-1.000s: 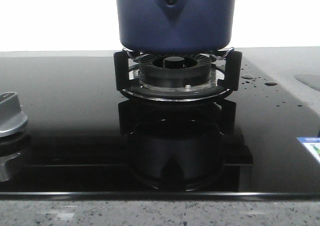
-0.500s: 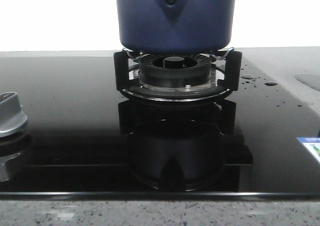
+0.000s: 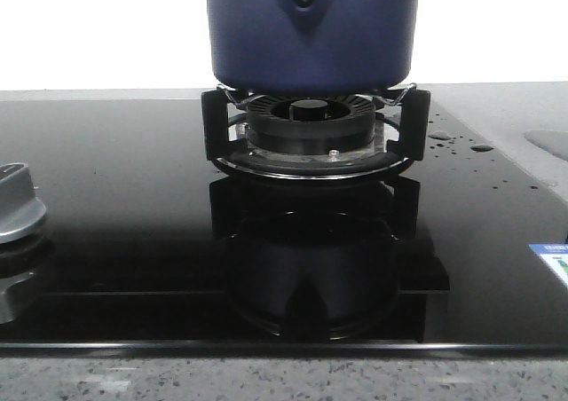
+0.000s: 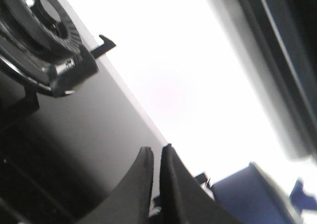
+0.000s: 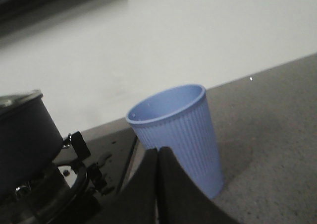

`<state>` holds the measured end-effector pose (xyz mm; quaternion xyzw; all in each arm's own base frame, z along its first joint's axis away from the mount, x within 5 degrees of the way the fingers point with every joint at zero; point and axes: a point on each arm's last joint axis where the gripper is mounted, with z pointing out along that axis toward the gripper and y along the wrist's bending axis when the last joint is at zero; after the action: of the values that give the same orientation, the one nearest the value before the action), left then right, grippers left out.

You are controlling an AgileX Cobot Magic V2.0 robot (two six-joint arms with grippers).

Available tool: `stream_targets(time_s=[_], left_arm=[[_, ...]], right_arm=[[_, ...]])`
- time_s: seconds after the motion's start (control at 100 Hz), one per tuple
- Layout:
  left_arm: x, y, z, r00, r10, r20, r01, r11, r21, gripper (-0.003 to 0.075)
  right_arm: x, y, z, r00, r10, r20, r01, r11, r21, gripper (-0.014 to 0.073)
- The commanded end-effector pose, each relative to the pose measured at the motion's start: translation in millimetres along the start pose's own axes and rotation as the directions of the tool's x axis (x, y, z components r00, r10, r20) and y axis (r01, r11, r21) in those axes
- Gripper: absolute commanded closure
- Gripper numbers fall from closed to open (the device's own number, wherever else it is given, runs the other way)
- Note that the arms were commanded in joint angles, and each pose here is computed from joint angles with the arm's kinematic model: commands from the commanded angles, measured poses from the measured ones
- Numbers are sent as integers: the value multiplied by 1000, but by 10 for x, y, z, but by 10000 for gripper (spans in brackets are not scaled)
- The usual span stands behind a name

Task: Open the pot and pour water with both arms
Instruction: 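Move the left gripper to the blue knob on the pot lid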

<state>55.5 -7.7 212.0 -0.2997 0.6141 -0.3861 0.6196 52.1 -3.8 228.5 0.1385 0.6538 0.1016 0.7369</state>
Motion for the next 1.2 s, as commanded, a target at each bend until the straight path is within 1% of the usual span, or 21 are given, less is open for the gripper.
stream_targets(time_s=[0.0,0.08,0.21,0.22,0.25,0.3,0.4,0.45,0.52,0.56,0.63,0.71,0.76,0.83,0.91,0.98,1.01,1.05,1.08,1.13,1.19], left_arm=[[-52,-178,-45,991,132,-14,-131,989,71,741],[-76,-366,-58,952,294,-86,-284,952,113,741],[-91,-585,12,863,434,-259,-410,901,144,740],[-96,-624,20,846,452,-282,-425,892,156,740],[-96,-655,44,825,470,-313,-441,882,164,740],[-93,-716,122,769,508,-389,-474,860,186,740],[-95,-851,267,653,559,-510,-506,824,255,740],[-92,-923,341,621,571,-538,-491,818,301,740],[-76,-1053,430,604,577,-550,-431,817,383,740],[-51,-1123,471,580,599,-553,-399,800,448,740],[-21,-1272,537,565,613,-552,-308,778,548,740],[-14,-1437,615,563,626,-539,-206,738,642,740],[-24,-1523,675,571,628,-529,-155,715,682,740],[-49,-1634,780,588,630,-507,-105,681,724,740],[-83,-1724,920,601,653,-461,-109,638,762,740],[-110,-1782,1044,589,709,-388,-162,574,803,739],[-127,-1819,1088,579,742,-339,-192,528,828,736],[-132,-1844,1147,565,769,-298,-212,484,849,724],[-146,-1877,1183,555,792,-254,-231,440,868,699],[-154,-1908,1253,543,812,-213,-253,401,881,644],[-142,-1939,1341,524,837,-160,-278,346,896,554]], right_arm=[[-315,109,-59,1000,5,-8,-5,1000,7,659],[-417,140,-56,993,-14,-118,20,999,51,659],[-589,193,-21,946,-34,-323,75,990,116,660],[-604,198,-5,936,-34,-350,82,989,123,660],[-678,223,-4,929,-41,-368,93,988,126,660],[-710,232,10,892,-30,-452,110,983,151,660],[-828,289,29,838,-4,-546,112,980,164,666],[-852,324,26,815,7,-580,95,985,147,666],[-889,402,7,783,16,-622,55,994,95,666],[-891,449,-12,761,18,-648,26,998,58,666],[-900,562,-41,726,30,-688,-64,998,-25,666],[-902,705,-69,691,39,-722,-196,971,-135,666],[-920,773,-78,688,33,-725,-254,947,-197,666],[-976,845,-76,726,-6,-687,-280,911,-304,666],[-1052,873,-35,806,-62,-589,-225,888,-402,666],[-1126,873,14,871,-99,-482,-148,881,-450,666],[-1158,873,32,893,-107,-438,-120,880,-460,666],[-1200,873,55,918,-120,-377,-79,878,-472,665],[-1224,872,66,931,-134,-339,-49,876,-479,661],[-1252,871,86,944,-172,-282,12,872,-490,633],[-1275,867,105,951,-185,-246,44,873,-487,558]])
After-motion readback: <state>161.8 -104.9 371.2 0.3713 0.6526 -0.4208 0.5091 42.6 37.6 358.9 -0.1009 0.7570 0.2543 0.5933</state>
